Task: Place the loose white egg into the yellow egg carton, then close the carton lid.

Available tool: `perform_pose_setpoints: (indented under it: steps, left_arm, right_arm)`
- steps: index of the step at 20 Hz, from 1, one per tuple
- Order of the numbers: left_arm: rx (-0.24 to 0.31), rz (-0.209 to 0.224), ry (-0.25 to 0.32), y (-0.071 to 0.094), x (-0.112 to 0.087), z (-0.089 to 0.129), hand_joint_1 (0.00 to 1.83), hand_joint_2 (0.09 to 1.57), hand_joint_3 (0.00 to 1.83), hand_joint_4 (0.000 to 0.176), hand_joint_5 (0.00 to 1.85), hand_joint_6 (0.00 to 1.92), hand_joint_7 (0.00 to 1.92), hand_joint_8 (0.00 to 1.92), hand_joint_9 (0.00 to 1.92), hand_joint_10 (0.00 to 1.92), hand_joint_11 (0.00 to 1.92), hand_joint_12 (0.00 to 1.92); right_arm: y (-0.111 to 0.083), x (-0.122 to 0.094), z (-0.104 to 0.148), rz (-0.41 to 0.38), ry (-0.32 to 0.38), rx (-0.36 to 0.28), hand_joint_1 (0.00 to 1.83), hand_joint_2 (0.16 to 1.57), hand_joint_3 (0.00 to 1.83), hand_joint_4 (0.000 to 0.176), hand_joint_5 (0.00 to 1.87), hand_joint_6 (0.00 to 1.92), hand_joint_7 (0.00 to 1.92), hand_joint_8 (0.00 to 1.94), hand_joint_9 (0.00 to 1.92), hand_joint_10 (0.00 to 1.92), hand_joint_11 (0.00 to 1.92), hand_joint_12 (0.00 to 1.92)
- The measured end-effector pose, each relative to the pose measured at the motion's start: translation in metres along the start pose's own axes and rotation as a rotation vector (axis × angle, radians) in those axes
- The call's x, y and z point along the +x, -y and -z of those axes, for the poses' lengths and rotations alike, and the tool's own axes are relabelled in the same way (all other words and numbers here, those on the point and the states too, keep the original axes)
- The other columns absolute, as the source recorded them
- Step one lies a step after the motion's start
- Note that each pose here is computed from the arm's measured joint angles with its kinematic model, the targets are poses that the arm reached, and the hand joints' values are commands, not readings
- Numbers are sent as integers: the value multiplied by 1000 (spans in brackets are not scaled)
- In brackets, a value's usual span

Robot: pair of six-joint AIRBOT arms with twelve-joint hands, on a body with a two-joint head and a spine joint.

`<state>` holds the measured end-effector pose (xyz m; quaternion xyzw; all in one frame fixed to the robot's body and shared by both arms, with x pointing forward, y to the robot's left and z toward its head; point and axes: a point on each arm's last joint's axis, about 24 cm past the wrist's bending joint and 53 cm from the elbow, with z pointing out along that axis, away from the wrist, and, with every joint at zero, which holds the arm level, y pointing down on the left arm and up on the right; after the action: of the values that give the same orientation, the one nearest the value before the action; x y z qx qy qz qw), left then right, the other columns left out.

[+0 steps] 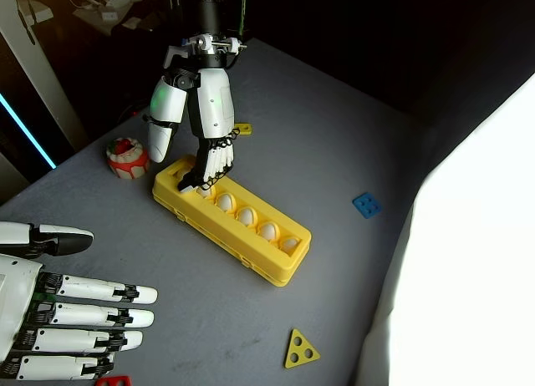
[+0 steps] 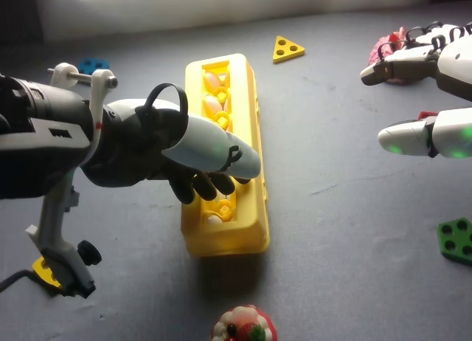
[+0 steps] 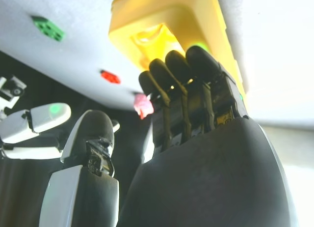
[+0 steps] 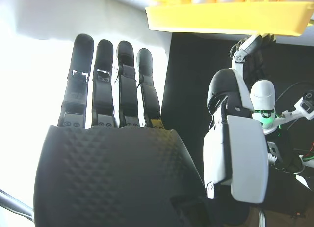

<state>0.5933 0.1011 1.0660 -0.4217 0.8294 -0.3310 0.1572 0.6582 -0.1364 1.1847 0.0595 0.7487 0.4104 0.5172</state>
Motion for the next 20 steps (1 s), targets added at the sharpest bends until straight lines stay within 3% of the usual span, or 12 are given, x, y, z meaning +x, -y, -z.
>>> perform_pose_setpoints:
  steps: [6, 11, 13, 14, 15, 16, 18, 20]
  left_arm:
    - [62, -96, 29, 29, -16, 6, 430, 1348, 0, 0, 318, 766, 303, 994, 176, 1251, 0, 1730]
    - [54, -205, 32, 39, -32, 11, 407, 1356, 0, 0, 317, 770, 291, 999, 158, 1277, 0, 1744]
    - [38, -261, 36, 40, -37, 13, 430, 1350, 0, 0, 343, 780, 312, 1011, 167, 1279, 0, 1754]
    - [38, -282, 33, 41, -38, 14, 426, 1350, 0, 0, 372, 782, 324, 1088, 184, 1341, 5, 1788]
    - [43, -311, 30, 45, -39, 16, 386, 1358, 1, 0, 379, 795, 325, 1149, 200, 1374, 14, 1803]
    - [51, -335, 33, 49, -39, 17, 375, 1360, 2, 0, 380, 799, 325, 1165, 203, 1381, 17, 1807]
    - [85, -382, 38, 62, -40, 22, 387, 1360, 1, 0, 458, 817, 409, 1267, 295, 1470, 147, 1830]
    - [117, -431, 44, 74, -39, 26, 421, 1351, 0, 0, 556, 790, 499, 1344, 374, 1528, 255, 1812]
  right_arm:
    - [-1, -1, 0, 1, 5, -4, 355, 1168, 0, 0, 278, 306, 385, 5, 104, 697, 0, 1438]
    - [-1, -1, 0, 2, 5, -4, 368, 1168, 0, 0, 279, 294, 383, 2, 99, 683, 0, 1364]
    - [-1, -2, 0, 2, 6, -4, 398, 1155, 0, 0, 358, 372, 489, 33, 179, 789, 0, 1494]
    - [-1, -1, 0, 2, 6, -5, 412, 1166, 2, 0, 436, 623, 676, 177, 304, 1101, 5, 1717]
    - [-1, -2, 0, 3, 7, -6, 413, 1168, 1, 0, 487, 811, 682, 504, 370, 1263, 92, 1802]
    - [-2, -2, 0, 3, 9, -7, 411, 1169, 1, 0, 481, 891, 618, 725, 376, 1321, 109, 1830]
    - [-2, -2, 0, 5, 10, -9, 432, 1179, 2, 0, 655, 1047, 607, 1288, 440, 1646, 327, 1917]
    - [-2, -2, 0, 6, 10, -9, 430, 1188, 3, 0, 697, 1117, 695, 1382, 518, 1645, 426, 1921]
